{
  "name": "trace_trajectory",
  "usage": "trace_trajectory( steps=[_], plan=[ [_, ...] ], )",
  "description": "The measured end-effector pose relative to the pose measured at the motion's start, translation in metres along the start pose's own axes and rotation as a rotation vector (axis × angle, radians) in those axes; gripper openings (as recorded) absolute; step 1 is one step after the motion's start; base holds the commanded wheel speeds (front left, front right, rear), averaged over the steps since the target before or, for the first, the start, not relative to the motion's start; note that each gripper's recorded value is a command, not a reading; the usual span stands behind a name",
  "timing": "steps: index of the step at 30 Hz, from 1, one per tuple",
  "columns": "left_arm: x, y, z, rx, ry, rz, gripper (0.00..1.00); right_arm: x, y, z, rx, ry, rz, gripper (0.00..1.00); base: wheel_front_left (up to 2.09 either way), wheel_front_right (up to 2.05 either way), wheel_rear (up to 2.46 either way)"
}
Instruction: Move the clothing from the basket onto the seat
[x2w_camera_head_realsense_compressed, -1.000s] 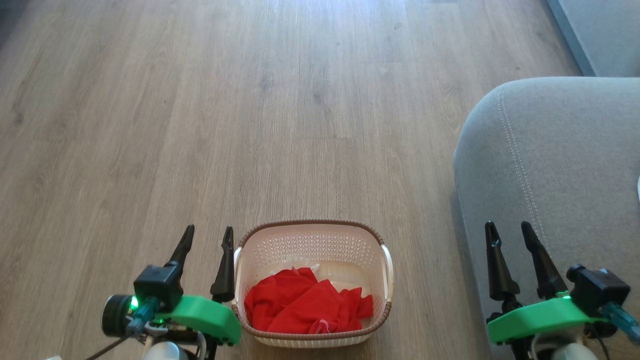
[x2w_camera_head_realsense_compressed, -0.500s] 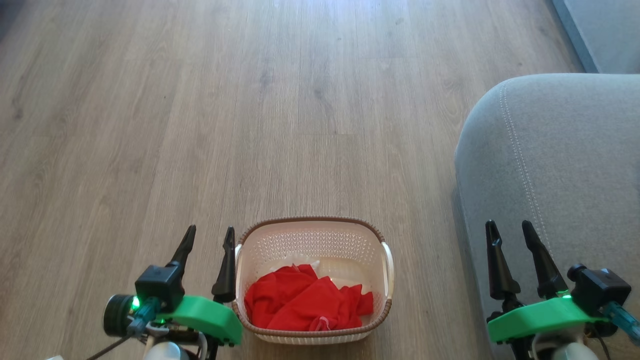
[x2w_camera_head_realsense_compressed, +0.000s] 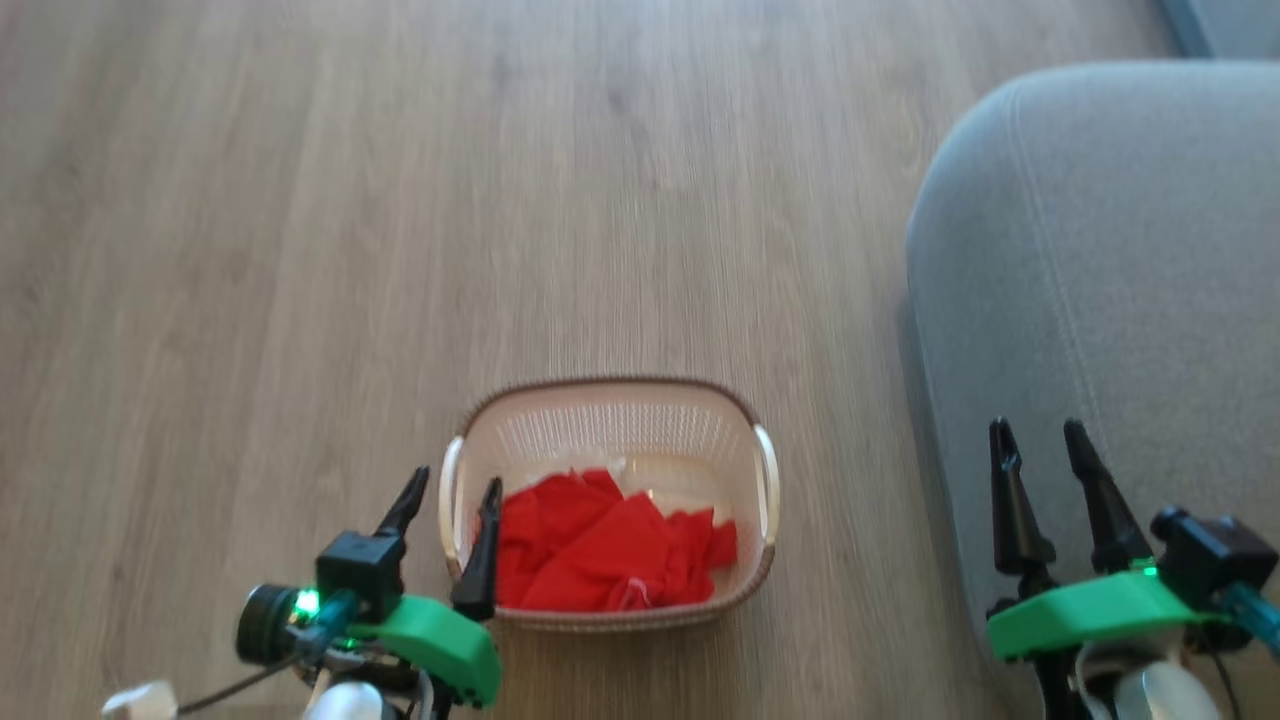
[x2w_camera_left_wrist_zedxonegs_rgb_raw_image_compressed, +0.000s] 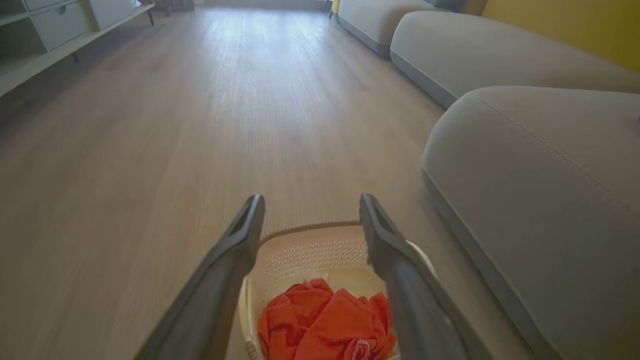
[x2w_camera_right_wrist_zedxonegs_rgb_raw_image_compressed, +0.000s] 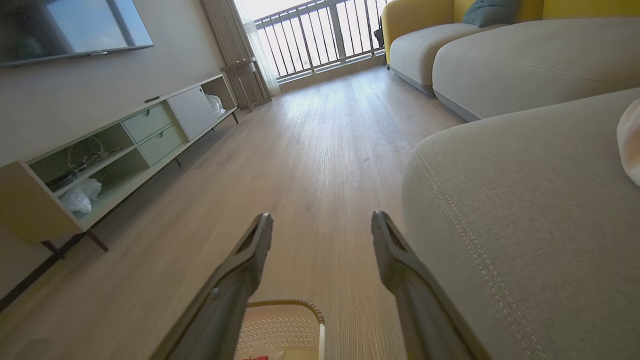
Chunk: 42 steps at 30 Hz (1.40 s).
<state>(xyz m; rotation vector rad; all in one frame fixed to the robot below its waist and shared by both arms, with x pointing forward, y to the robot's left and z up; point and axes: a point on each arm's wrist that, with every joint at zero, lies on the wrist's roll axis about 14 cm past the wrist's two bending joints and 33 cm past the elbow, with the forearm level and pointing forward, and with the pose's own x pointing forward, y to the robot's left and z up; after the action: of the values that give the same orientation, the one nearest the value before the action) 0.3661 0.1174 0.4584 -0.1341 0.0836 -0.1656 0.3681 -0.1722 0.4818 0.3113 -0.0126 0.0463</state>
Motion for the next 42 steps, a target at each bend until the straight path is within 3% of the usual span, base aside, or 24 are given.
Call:
trace_trajectory(
  steps=[18,32,42],
  plan=[
    [0.076,-0.035,-0.173,0.182,0.499,-0.324,1.0,0.046,-0.05,-0.064,-0.025,0.155,-0.124,1.0,0.0,0.0,0.0],
    [0.107,-0.028,-0.303,0.325,0.865,-0.511,1.0,0.051,-0.096,-0.124,-0.047,0.297,-0.232,1.0,0.0,0.0,0.0],
    [0.115,-0.04,-0.364,0.378,1.027,-0.605,1.0,0.034,-0.118,-0.158,-0.089,0.41,-0.287,1.0,0.0,0.0,0.0]
  ],
)
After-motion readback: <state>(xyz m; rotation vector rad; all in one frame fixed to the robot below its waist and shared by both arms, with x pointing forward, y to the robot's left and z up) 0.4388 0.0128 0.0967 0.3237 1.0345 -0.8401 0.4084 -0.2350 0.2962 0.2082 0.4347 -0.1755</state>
